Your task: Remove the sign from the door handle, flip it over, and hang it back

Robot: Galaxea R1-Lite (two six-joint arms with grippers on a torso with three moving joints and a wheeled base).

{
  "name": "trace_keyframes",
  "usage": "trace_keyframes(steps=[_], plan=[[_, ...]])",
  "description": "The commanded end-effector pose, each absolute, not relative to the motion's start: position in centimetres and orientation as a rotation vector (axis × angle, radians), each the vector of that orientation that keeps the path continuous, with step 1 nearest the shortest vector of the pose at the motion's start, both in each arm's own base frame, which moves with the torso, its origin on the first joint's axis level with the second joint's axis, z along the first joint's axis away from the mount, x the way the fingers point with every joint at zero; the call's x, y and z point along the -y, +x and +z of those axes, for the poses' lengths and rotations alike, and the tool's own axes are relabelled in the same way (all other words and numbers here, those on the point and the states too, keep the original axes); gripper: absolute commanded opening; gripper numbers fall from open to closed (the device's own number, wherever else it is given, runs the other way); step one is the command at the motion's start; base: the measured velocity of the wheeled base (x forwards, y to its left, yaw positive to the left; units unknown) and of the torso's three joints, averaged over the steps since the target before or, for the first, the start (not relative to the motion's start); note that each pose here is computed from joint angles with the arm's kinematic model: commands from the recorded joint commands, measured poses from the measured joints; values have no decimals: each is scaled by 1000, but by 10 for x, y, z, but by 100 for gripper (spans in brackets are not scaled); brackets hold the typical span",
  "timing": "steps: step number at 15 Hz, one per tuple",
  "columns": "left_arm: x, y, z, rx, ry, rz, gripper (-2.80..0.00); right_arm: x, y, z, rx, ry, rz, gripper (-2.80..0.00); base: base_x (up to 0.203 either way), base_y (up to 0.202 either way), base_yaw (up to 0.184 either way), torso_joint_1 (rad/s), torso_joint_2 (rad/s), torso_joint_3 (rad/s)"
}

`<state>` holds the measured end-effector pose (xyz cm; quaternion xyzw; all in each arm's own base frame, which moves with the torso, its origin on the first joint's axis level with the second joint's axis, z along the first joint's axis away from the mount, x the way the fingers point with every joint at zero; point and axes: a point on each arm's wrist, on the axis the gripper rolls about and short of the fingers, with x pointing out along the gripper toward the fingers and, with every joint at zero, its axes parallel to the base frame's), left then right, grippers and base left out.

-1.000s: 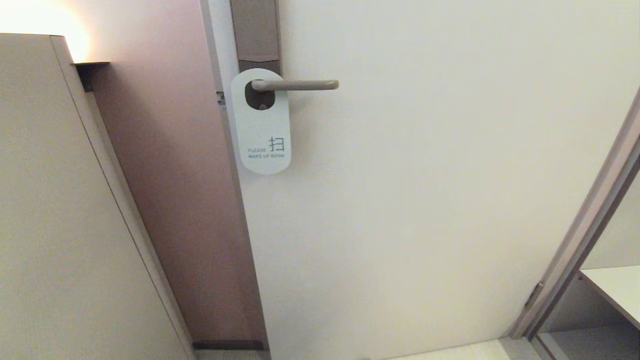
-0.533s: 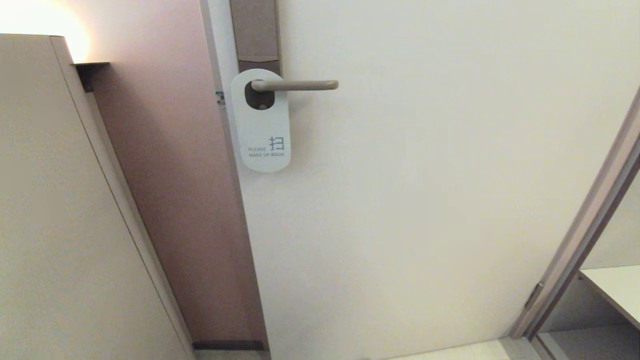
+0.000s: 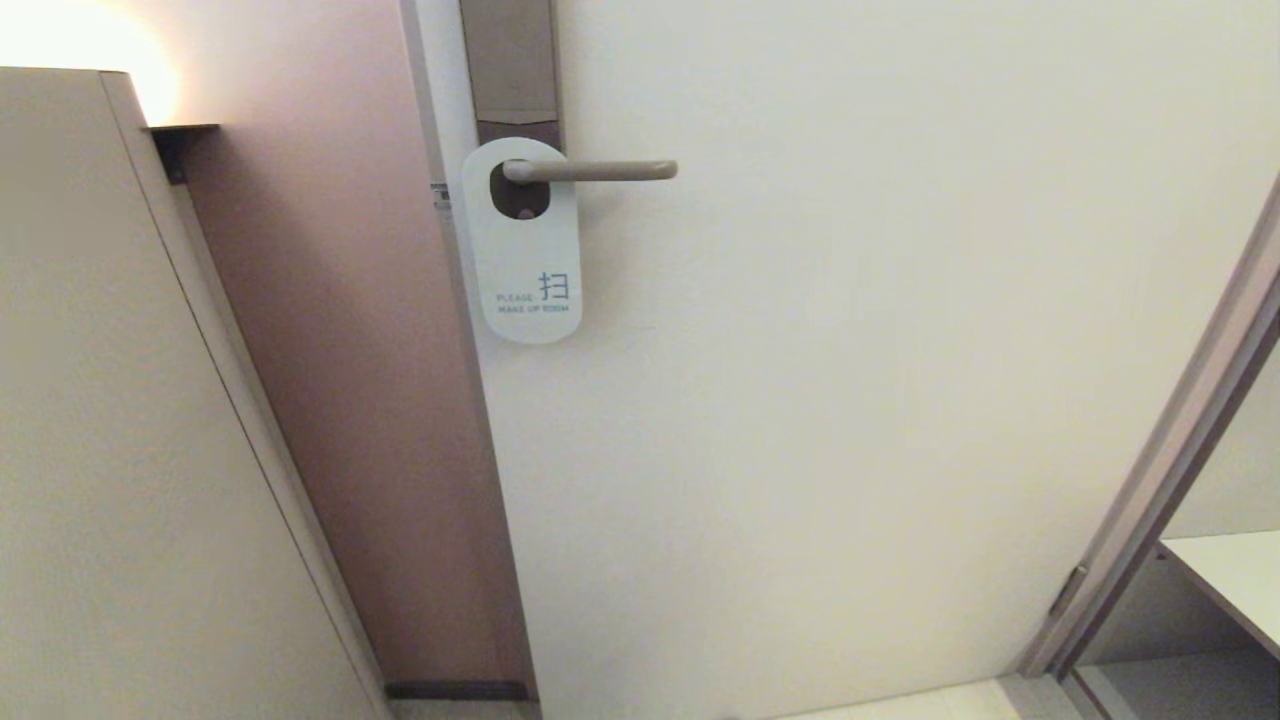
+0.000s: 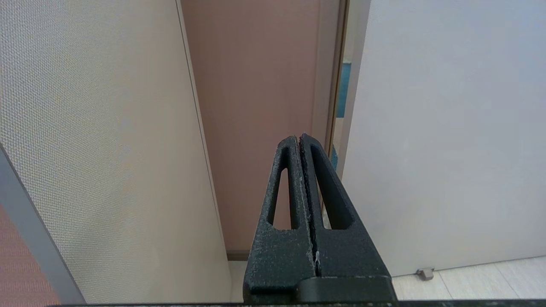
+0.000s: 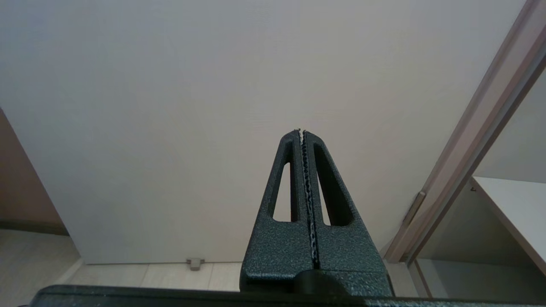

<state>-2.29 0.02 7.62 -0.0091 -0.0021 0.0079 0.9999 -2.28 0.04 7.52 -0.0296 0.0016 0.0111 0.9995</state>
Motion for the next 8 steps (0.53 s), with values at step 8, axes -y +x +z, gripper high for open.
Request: trace_keyframes(steps=[8], plan=[[0,-23,76,5,-18,17,-280,0,-23,75,-4,-60,23,-280,0,0,0,0,0,0]])
